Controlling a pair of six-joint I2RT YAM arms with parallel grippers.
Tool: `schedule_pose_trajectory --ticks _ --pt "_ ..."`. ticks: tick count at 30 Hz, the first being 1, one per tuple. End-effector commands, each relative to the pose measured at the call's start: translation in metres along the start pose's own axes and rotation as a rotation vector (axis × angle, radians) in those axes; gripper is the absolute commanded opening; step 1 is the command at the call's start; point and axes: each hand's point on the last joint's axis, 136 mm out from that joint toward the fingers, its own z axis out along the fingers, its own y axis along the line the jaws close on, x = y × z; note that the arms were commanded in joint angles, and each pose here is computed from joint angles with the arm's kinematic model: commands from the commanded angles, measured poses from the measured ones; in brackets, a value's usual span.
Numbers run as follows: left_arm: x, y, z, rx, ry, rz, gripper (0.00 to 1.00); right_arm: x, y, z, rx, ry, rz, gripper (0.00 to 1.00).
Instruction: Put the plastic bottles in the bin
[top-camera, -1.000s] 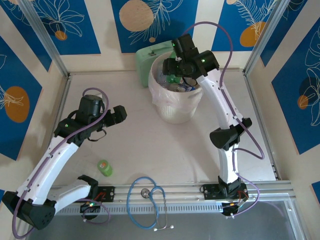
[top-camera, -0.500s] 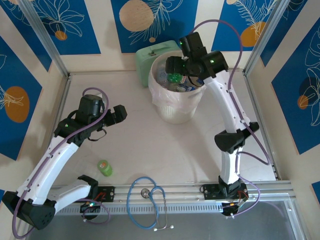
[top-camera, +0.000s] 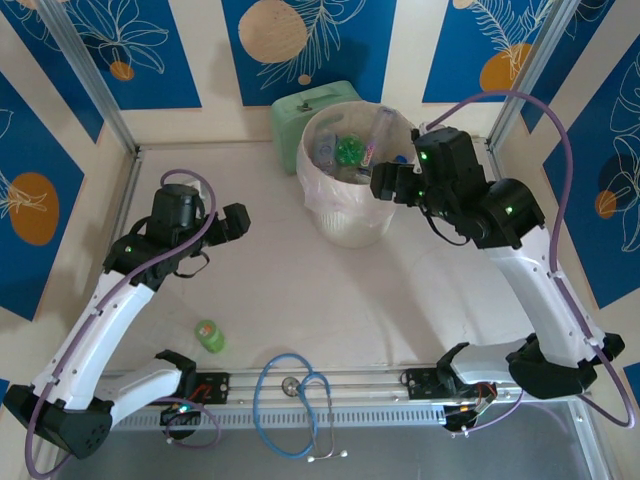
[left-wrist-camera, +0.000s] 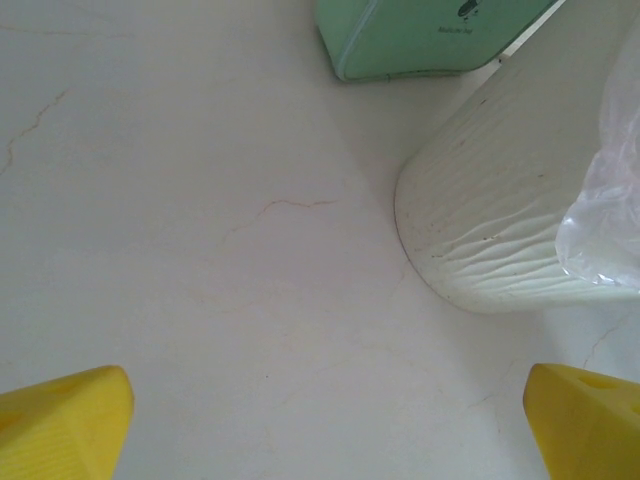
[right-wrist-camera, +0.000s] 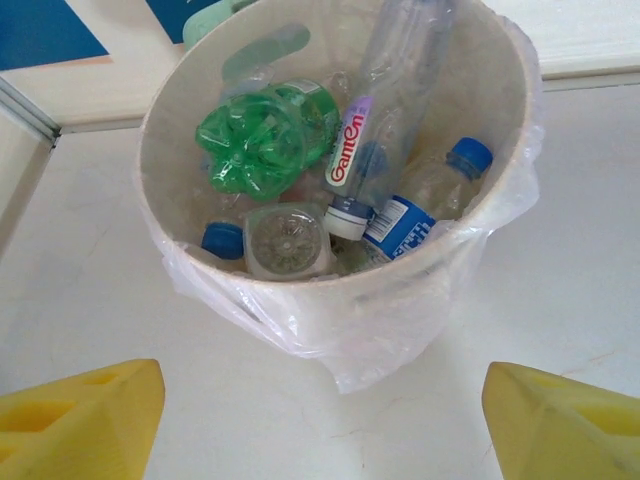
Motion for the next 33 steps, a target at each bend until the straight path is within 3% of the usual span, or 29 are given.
schedule_pose_trajectory --ticks 1,10,17,26,33 --pt "-0.012 0.001 -0.003 -0.009 -0.038 0.008 1.0 -0.021 0.01 0.018 0.008 -0.029 -0.004 0.82" --pt "-0.005 0.012 -0.009 -0.04 -0.035 0.009 1.0 -0.068 0.035 0.106 0.099 -0.019 -0.109 0.79" --pt "0.001 0.017 -0.007 -0.049 -0.015 0.007 1.0 -0.054 0.017 0.155 0.254 0.06 -0.14 0.78" --pt "0.008 0.021 -0.003 -0.06 0.007 -0.002 1.0 -0.04 0.005 0.136 0.218 0.044 -0.093 0.77" --pt "-0.005 0.024 -0.007 -0.084 -0.043 0.018 1.0 -0.064 0.029 0.068 0.063 -0.086 -0.082 0.88"
